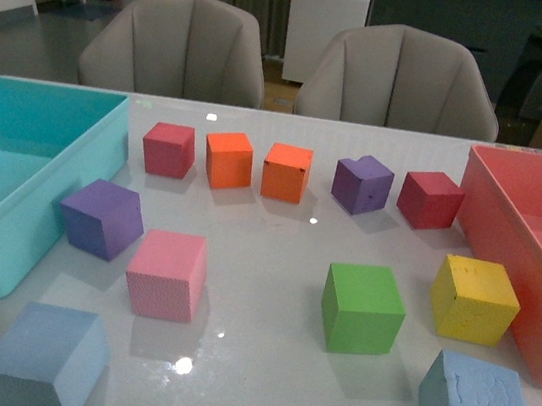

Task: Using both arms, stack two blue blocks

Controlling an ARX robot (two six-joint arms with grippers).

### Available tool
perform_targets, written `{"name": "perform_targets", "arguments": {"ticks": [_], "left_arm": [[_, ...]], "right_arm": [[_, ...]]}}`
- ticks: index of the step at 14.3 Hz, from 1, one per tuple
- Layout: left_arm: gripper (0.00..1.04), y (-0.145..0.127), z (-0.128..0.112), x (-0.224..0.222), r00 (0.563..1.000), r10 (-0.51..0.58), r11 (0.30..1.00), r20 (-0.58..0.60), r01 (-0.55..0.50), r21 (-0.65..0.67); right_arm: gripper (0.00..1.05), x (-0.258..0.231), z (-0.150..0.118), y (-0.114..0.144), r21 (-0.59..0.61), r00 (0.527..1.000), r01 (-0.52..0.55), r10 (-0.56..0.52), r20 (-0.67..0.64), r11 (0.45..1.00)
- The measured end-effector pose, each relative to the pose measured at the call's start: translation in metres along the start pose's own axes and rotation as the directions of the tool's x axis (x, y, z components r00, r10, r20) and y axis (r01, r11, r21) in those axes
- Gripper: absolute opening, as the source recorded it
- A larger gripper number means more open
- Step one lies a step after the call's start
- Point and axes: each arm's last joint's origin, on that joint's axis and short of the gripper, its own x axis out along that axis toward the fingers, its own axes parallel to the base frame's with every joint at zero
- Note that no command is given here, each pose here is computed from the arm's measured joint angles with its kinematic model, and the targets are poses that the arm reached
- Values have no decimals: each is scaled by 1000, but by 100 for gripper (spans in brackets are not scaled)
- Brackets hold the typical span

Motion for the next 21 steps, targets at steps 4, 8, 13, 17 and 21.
{"name": "perform_targets", "arguments": {"ticks": [4,8,13,17,21], "left_arm": [[98,0,0,0,1000,0,1000,0,0,0],[98,0,0,0,1000,0,1000,0,0,0],[98,0,0,0,1000,0,1000,0,0,0],[98,0,0,0,1000,1,1000,0,-1,0],[98,0,0,0,1000,0,1000,0,0,0]], "right_arm": [[98,0,0,0,0,1000,0,0,0,1000],[98,0,0,0,0,1000,0,0,0,1000],[98,0,0,0,0,1000,0,0,0,1000],[98,10,4,4,13,965,191,-185,-185,982],[98,76,66,16,40,977,185,-179,-120,982]]}}
